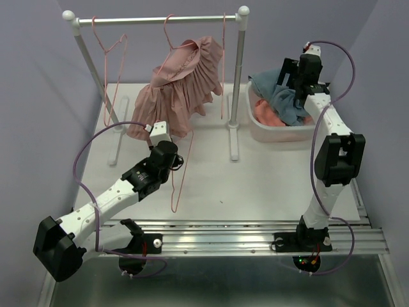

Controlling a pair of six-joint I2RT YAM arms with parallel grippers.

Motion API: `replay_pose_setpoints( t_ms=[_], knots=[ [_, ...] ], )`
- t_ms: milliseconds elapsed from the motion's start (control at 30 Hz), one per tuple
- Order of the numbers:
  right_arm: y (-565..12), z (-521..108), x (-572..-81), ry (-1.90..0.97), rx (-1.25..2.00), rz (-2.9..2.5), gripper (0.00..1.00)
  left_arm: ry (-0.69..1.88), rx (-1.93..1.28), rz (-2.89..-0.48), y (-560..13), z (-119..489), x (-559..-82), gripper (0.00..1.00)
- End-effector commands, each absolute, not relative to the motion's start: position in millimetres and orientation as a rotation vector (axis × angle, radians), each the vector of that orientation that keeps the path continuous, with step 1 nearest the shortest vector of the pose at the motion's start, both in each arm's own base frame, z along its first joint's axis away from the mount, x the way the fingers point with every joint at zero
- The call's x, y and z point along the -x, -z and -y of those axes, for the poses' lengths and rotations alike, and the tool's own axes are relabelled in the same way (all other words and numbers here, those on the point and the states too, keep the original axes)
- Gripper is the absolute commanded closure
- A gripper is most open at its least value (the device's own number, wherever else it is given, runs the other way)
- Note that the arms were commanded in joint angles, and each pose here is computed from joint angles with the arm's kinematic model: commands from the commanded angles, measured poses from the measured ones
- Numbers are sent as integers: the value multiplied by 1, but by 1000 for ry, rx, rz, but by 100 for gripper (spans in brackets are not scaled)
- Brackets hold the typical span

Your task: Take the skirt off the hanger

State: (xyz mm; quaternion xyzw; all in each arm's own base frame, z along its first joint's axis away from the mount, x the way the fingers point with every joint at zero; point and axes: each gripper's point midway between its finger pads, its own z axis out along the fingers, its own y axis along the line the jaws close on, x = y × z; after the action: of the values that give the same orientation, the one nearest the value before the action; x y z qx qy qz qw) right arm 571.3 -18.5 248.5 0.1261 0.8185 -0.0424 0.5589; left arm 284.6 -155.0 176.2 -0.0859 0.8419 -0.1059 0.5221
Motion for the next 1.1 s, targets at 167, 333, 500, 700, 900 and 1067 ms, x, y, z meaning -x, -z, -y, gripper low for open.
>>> replay_pose_setpoints(
  t_ms=[167, 333, 500, 700, 900, 1067],
  knots=[
    [-230, 3, -622, 44, -225, -1913, 3, 314, 240, -1933, -214, 159, -292, 100],
    [-212, -2, -627, 7, -234, -1931, 45, 358, 226, -1900, -233, 163, -292, 100],
    [-217, 11, -585, 53, -305, -1878, 99, 407, 182, -1878, -248, 168, -288, 100],
    [-204, 11, -525, 44, -319, -1906, 99, 497, 128, -1836, -269, 184, -285, 100],
    [-149, 23, -498, 135, -340, -2016, 99, 482, 125, -1801, -290, 189, -292, 100],
    [-100, 54, -500, 288, -486, -2092, 99, 466, 161, -1741, -320, 188, -301, 100]
  ],
)
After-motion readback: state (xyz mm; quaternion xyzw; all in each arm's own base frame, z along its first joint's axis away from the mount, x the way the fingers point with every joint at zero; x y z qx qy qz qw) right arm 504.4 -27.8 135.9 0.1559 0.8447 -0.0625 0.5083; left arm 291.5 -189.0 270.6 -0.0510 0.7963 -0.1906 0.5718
